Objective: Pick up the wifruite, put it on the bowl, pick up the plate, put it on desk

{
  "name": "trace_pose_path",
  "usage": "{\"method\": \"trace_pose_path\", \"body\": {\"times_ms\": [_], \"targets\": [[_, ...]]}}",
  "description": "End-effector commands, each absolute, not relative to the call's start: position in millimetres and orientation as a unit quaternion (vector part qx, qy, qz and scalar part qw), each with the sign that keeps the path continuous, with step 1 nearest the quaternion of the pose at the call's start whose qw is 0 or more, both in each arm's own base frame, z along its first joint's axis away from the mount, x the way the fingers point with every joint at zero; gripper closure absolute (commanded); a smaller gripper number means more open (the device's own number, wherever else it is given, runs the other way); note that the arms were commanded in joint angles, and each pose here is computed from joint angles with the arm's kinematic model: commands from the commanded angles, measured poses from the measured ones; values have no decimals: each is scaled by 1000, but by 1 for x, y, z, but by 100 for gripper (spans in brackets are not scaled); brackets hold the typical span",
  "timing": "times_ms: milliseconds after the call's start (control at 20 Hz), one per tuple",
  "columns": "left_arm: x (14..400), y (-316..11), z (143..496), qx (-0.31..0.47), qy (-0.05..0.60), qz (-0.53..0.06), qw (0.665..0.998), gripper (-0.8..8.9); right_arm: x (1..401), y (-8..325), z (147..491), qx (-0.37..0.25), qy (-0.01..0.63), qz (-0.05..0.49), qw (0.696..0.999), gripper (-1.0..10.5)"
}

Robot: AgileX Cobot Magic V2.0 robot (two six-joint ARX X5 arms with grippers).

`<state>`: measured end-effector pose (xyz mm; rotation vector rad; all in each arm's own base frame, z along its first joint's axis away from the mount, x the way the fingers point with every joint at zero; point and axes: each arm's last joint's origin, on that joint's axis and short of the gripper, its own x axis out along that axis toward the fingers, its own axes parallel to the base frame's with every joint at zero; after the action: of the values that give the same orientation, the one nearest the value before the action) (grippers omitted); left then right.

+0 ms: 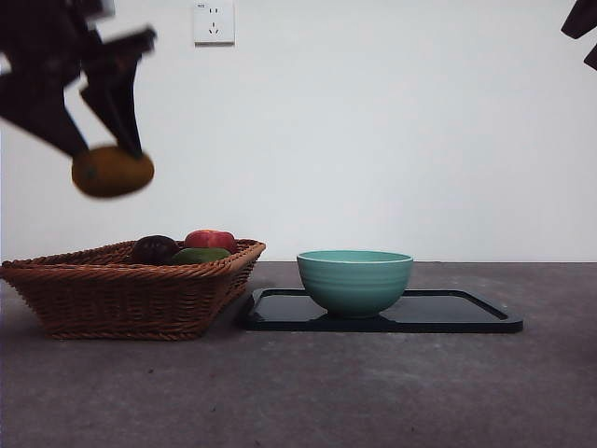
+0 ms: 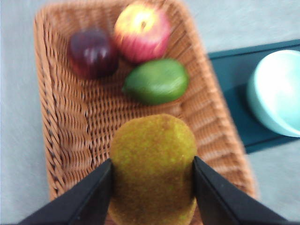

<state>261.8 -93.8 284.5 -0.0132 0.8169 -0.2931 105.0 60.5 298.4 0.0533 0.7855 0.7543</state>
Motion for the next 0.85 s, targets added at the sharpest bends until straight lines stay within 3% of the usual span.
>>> {"method": "trace_pose_path", "body": {"times_ms": [50,450,850], "targets": [[271,-99,263,-19,401,-136,906,632,106,62,301,20,366,365,856,779],[306,-111,204,-14,437,-110,893,632,106,62,301,22,366,365,856,779],[309,-122,190,-3,448,-115,887,588,106,62,301,22,365,365,856,779]]}}
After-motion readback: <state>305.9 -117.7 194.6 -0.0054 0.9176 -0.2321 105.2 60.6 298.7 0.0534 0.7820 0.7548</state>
